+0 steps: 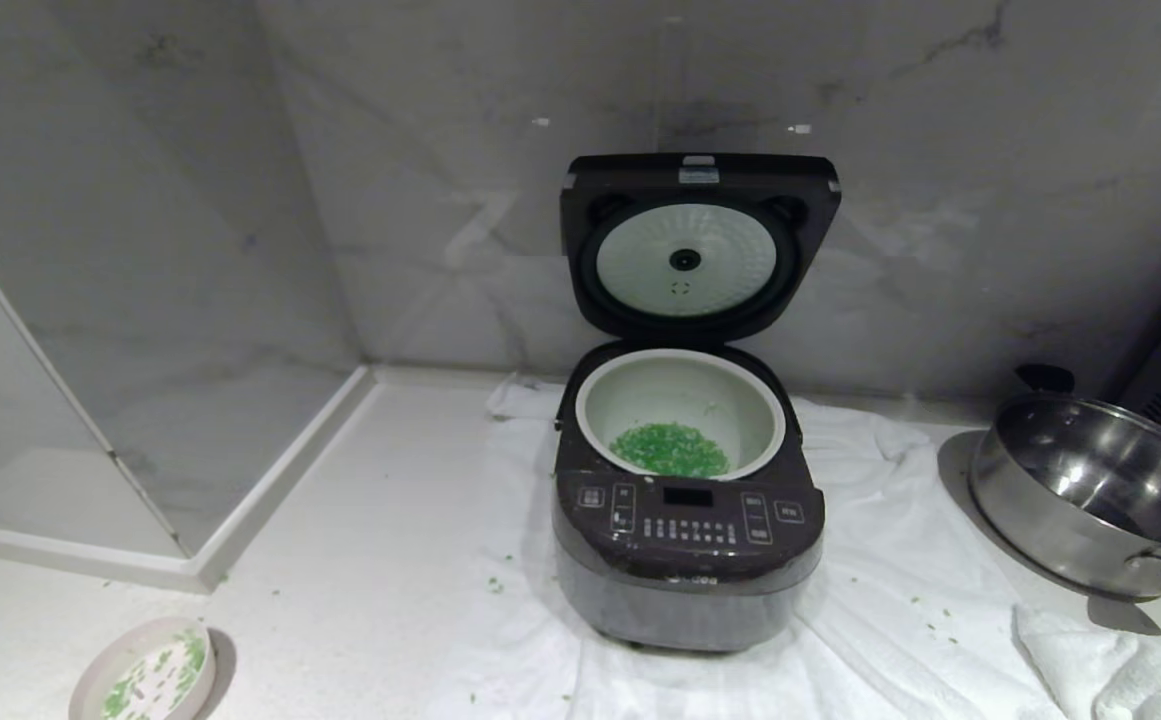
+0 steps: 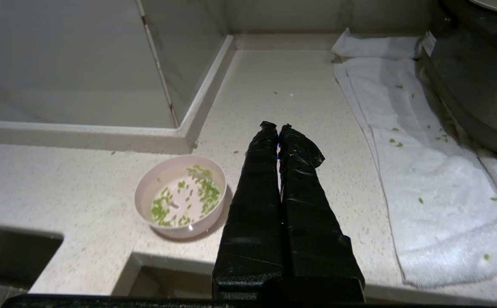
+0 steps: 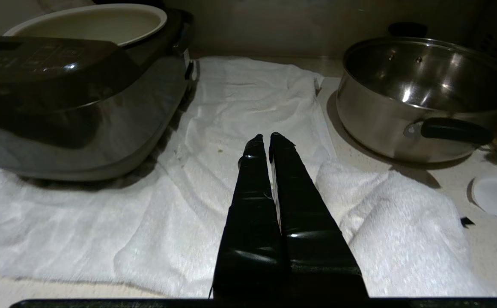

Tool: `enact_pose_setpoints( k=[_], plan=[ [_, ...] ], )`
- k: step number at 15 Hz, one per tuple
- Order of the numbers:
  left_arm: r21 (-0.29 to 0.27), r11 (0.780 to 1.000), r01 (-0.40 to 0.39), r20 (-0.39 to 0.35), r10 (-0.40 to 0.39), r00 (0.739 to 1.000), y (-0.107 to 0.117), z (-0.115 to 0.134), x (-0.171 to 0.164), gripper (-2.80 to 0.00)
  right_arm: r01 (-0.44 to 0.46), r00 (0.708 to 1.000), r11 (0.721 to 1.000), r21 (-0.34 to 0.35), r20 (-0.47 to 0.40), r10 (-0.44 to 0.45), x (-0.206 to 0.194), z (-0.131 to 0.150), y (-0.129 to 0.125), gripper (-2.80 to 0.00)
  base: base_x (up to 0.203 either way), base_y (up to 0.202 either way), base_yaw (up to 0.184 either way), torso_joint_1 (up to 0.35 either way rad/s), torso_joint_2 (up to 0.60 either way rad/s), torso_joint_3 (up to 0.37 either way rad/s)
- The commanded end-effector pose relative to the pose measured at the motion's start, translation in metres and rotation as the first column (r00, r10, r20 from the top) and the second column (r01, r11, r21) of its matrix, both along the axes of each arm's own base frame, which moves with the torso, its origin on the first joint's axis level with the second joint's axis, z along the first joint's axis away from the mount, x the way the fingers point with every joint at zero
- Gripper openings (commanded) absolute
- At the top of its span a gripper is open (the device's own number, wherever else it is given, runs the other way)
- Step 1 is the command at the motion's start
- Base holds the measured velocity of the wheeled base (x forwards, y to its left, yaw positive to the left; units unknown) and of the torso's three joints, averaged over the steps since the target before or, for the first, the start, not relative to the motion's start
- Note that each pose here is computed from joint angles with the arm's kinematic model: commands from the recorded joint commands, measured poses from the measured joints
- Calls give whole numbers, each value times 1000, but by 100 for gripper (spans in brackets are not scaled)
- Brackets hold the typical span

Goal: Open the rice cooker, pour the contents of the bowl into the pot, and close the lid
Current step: Pick up the bowl on the table

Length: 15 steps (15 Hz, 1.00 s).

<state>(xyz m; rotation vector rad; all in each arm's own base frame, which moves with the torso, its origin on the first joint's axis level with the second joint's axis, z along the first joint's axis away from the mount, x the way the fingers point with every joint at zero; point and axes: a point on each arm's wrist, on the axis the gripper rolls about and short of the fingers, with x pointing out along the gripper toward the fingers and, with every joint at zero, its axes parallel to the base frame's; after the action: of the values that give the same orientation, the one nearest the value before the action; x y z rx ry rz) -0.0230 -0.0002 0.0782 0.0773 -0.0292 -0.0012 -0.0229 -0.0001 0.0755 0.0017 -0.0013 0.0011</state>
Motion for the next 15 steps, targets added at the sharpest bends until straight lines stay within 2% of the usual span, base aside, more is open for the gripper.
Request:
enact_pose_setpoints(
  k=[1, 4, 11, 13, 15],
  plan=[
    [-1, 1000, -1, -8, 1, 1000, 0, -3, 1, -280, 0, 1000, 1000, 0, 0, 0, 0, 0, 0, -280, 193, 0, 2, 0, 2, 0],
    [-1, 1000, -1, -8, 1, 1000, 0, -3, 1, -280, 0, 1000, 1000, 0, 0, 0, 0, 0, 0, -280, 158, 0, 1, -8, -5, 5],
    [-36, 999, -8, -29, 7, 1000, 0, 4, -3, -280, 0, 1000, 1000, 0, 0, 0, 0, 0, 0, -280, 0, 0, 0, 0, 0, 0],
    [-69, 998, -2, -69, -3, 998, 0, 11, -7, -280, 0, 1000, 1000, 0, 0, 0, 0, 0, 0, -280, 0, 0, 0, 0, 0, 0],
    [-67, 998, 5, -68, -10, 998, 0, 10, -8, -280, 0, 1000, 1000, 0, 0, 0, 0, 0, 0, -280, 0, 0, 0, 0, 0, 0]
  ],
)
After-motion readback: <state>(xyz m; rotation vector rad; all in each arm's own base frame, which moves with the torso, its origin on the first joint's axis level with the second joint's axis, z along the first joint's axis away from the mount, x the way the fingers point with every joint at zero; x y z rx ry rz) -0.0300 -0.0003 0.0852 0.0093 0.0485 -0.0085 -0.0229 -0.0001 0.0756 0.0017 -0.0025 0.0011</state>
